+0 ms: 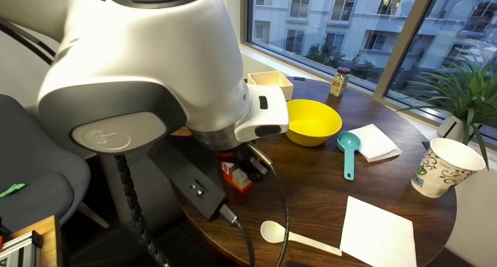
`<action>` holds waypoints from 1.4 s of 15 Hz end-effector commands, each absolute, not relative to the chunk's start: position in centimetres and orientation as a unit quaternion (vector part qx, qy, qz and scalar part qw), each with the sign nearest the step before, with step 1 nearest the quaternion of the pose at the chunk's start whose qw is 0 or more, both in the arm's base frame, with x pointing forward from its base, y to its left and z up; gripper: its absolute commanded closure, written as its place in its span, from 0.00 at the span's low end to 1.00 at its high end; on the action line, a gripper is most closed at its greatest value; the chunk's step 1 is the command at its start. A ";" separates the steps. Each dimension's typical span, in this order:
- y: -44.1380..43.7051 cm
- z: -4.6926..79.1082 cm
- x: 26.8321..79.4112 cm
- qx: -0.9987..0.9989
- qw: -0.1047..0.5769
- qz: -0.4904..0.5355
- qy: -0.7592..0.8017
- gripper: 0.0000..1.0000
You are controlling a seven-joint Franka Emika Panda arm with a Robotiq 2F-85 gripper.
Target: Lift the dices from the table and put them on the orange plush block
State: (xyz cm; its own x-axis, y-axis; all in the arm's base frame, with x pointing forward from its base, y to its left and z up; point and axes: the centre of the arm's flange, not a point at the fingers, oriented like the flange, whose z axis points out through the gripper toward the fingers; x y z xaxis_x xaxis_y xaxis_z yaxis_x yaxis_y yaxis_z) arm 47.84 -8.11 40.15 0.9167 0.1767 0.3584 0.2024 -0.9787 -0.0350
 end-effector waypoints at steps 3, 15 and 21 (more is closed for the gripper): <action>-7.9 40.6 47.4 -0.978 0.042 -0.176 -0.099 0.58; -8.1 41.3 47.2 -0.977 0.038 -0.184 -0.099 0.59; -7.9 42.6 46.9 -0.975 0.031 -0.193 -0.100 0.21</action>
